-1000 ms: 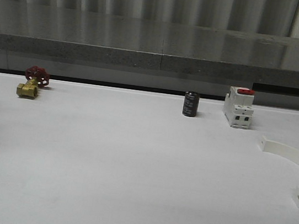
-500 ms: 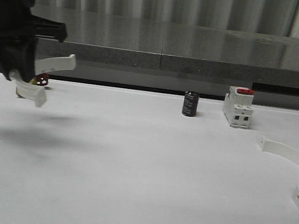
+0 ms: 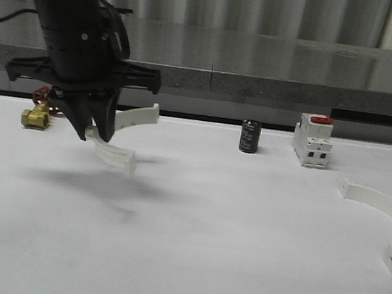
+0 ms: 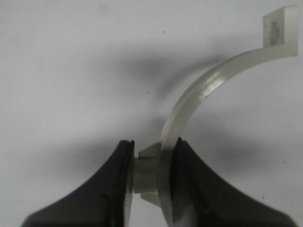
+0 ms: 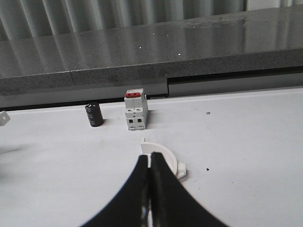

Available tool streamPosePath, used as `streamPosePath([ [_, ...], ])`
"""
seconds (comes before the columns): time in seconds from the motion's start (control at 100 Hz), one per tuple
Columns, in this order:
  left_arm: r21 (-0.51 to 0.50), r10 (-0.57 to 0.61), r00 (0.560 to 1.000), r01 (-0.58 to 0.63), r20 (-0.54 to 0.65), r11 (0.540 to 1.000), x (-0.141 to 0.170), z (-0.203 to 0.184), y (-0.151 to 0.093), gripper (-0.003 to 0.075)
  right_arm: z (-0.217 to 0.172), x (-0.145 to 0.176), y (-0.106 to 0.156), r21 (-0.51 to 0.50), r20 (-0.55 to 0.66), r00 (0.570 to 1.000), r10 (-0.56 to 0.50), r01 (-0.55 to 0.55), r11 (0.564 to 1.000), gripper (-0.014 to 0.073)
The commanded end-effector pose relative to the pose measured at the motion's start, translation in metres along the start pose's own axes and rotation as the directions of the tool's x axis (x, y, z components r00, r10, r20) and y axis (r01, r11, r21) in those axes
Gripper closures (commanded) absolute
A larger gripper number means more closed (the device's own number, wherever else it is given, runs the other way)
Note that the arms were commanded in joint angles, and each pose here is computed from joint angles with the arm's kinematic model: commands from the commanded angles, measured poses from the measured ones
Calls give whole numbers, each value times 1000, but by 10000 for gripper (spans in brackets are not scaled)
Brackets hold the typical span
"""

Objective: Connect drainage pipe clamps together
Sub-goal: 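Carry the clamp half toward the table center and lower it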

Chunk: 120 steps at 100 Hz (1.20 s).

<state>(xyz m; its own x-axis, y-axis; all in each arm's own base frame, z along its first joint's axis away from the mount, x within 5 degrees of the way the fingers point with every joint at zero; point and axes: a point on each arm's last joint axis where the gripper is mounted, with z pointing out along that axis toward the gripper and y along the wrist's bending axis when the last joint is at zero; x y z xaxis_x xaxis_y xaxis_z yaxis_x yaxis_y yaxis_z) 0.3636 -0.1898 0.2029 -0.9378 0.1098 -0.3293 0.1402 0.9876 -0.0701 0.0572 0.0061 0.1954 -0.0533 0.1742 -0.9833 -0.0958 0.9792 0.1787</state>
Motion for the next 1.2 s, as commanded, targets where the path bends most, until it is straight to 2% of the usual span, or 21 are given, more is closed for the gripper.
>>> streamPosePath([
  [0.0, 41, -4, 997, 0, 78, 999, -11, -20, -15, 741, 0, -11, 2, -9, 77, 997, -19, 20, 1000, 662],
  [0.2, 50, 4, 998, -7, 56, 999, -10, -4, -29, 741, 0, -11, 2, -9, 77, 997, -19, 20, 1000, 662],
  [0.74, 53, -18, 1000, 18, -6, 998, -5, 21, -32, 727, 0, -11, 2, -9, 77, 997, -19, 20, 1000, 662],
  [0.86, 54, -17, 1000, 17, -9, 998, -4, 22, -33, 608, 0, -11, 2, -9, 77, 997, -19, 20, 1000, 662],
  [0.93, 55, -17, 1000, 17, -8, 998, -4, 22, -33, 501, 0, -11, 2, -9, 77, 997, -19, 20, 1000, 662],
  [0.94, 55, -17, 1000, 17, -8, 998, -4, 22, -33, 465, 0, -11, 2, -9, 77, 997, -19, 20, 1000, 662],
  [1.0, 54, -17, 1000, 17, -10, 998, -4, 22, -33, 377, 0, -11, 2, -9, 77, 997, -19, 20, 1000, 662],
  [1.04, 53, -16, 1000, 17, -11, 998, -4, 22, -33, 290, 0, -11, 2, -9, 77, 997, -19, 20, 1000, 662],
  [1.1, 51, -15, 1000, 16, -13, 999, -4, 22, -33, 213, 0, -11, 2, -9, 77, 997, -19, 20, 1000, 662],
  [1.19, 43, -7, 1000, 8, -9, 999, -4, 22, -32, 169, 0, -11, 2, -9, 77, 997, -19, 20, 1000, 662],
])
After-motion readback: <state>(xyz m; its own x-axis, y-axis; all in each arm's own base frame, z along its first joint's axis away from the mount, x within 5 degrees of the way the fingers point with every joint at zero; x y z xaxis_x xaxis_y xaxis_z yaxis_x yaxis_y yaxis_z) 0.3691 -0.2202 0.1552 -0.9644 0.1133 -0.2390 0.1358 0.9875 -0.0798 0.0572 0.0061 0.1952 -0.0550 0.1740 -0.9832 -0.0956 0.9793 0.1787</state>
